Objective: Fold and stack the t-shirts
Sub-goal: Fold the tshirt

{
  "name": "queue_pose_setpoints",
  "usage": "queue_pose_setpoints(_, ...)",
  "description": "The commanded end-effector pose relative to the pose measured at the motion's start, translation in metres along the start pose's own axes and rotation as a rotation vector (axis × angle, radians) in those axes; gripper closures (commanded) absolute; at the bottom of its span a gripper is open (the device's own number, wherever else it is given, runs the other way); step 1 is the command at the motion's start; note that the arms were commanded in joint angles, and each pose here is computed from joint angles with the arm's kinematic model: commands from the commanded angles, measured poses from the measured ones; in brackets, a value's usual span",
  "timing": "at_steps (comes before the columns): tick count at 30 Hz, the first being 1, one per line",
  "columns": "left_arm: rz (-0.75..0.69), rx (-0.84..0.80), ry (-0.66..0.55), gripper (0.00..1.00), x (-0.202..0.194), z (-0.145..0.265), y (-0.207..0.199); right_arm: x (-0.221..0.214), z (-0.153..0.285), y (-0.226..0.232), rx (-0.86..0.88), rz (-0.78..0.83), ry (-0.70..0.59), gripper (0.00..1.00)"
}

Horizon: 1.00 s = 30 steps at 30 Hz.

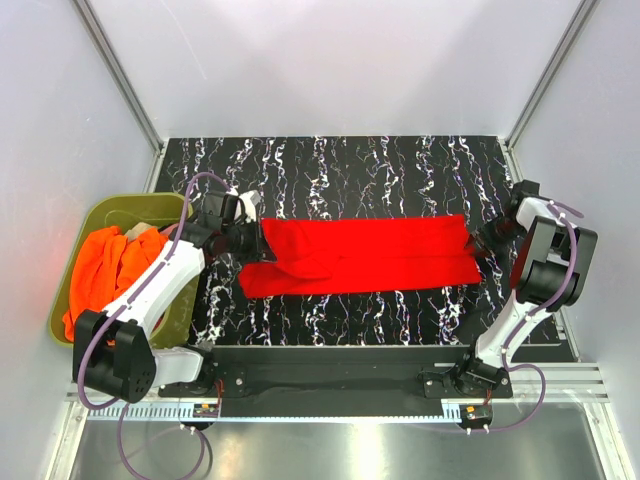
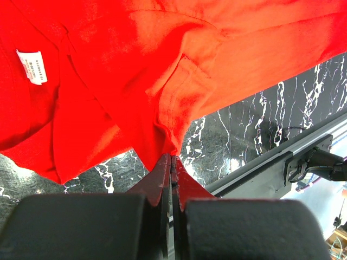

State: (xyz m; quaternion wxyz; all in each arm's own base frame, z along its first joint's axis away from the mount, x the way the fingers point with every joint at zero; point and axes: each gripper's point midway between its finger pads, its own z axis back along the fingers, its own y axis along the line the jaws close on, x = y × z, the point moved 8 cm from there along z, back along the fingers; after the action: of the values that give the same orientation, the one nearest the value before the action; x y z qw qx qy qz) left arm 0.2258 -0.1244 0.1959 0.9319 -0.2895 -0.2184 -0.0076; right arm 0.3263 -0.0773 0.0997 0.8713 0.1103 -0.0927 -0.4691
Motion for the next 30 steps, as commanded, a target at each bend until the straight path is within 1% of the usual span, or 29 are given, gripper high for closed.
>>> queue_pose_setpoints(1,-0.037,-0.043,-0.066,1.00,0.015,0.008,-0.010,0.014,0.002,0.005,-0.011,0.021,-0.045,0.65)
queue_pose_setpoints(5,-0.038,-0.047,-0.068,1.00,0.016,0.009,-0.010,0.018,0.000,0.007,-0.009,0.023,-0.045,0.73)
queue_pose_setpoints(7,-0.038,-0.045,-0.074,1.00,0.017,0.009,-0.011,0.017,0.002,0.008,-0.004,0.018,-0.049,0.80)
queue_pose_setpoints(9,-0.038,-0.044,-0.077,1.00,0.019,0.008,-0.011,0.015,0.003,0.008,0.004,0.018,-0.039,0.91)
queue_pose_setpoints(10,-0.041,-0.046,-0.082,1.00,0.020,0.009,-0.012,0.013,0.003,0.007,0.001,0.012,-0.030,0.98)
queue_pose_setpoints(11,-0.042,-0.045,-0.093,1.00,0.023,0.009,-0.012,0.011,0.005,0.008,0.008,0.010,-0.021,1.00)
queue_pose_setpoints(14,-0.051,-0.023,-0.148,1.00,0.037,0.014,-0.015,0.007,0.019,0.010,0.031,0.000,-0.029,1.00)
queue_pose_setpoints(17,-0.066,0.009,-0.230,1.00,0.063,0.019,-0.020,0.011,0.029,0.018,0.069,-0.010,-0.050,1.00)
queue_pose_setpoints(19,-0.089,0.000,-0.311,1.00,0.089,0.024,-0.028,0.018,0.036,0.028,0.104,-0.019,-0.059,1.00)
queue_pose_setpoints(20,-0.075,0.023,-0.317,1.00,0.099,0.019,-0.023,0.021,0.034,0.031,0.109,-0.024,-0.052,1.00)
queue_pose_setpoints(21,-0.086,0.012,-0.363,1.00,0.119,0.027,-0.031,0.025,0.035,0.035,0.120,-0.028,-0.054,1.00)
queue_pose_setpoints(23,-0.072,0.027,-0.374,1.00,0.141,0.021,-0.026,0.035,0.038,0.047,0.161,-0.034,-0.058,1.00)
queue_pose_setpoints(24,-0.086,0.016,-0.415,1.00,0.157,0.028,-0.032,0.038,0.039,0.052,0.175,-0.033,-0.059,1.00)
queue_pose_setpoints(25,-0.085,0.021,-0.415,1.00,0.167,0.019,-0.028,0.045,0.044,0.062,0.207,-0.029,-0.075,1.00)
queue_pose_setpoints(27,-0.115,0.026,-0.478,1.00,0.194,0.025,-0.030,0.053,0.038,0.070,0.224,-0.023,-0.065,1.00)
queue_pose_setpoints(28,-0.114,0.037,-0.474,1.00,0.204,0.013,-0.024,0.059,0.043,0.080,0.256,-0.009,-0.076,1.00)
queue_pose_setpoints(29,-0.124,0.043,-0.493,1.00,0.214,0.014,-0.020,0.063,0.037,0.082,0.255,-0.012,-0.067,1.00)
queue_pose_setpoints(30,-0.145,0.027,-0.545,1.00,0.231,0.019,-0.026,0.066,0.035,0.086,0.263,-0.007,-0.068,1.00)
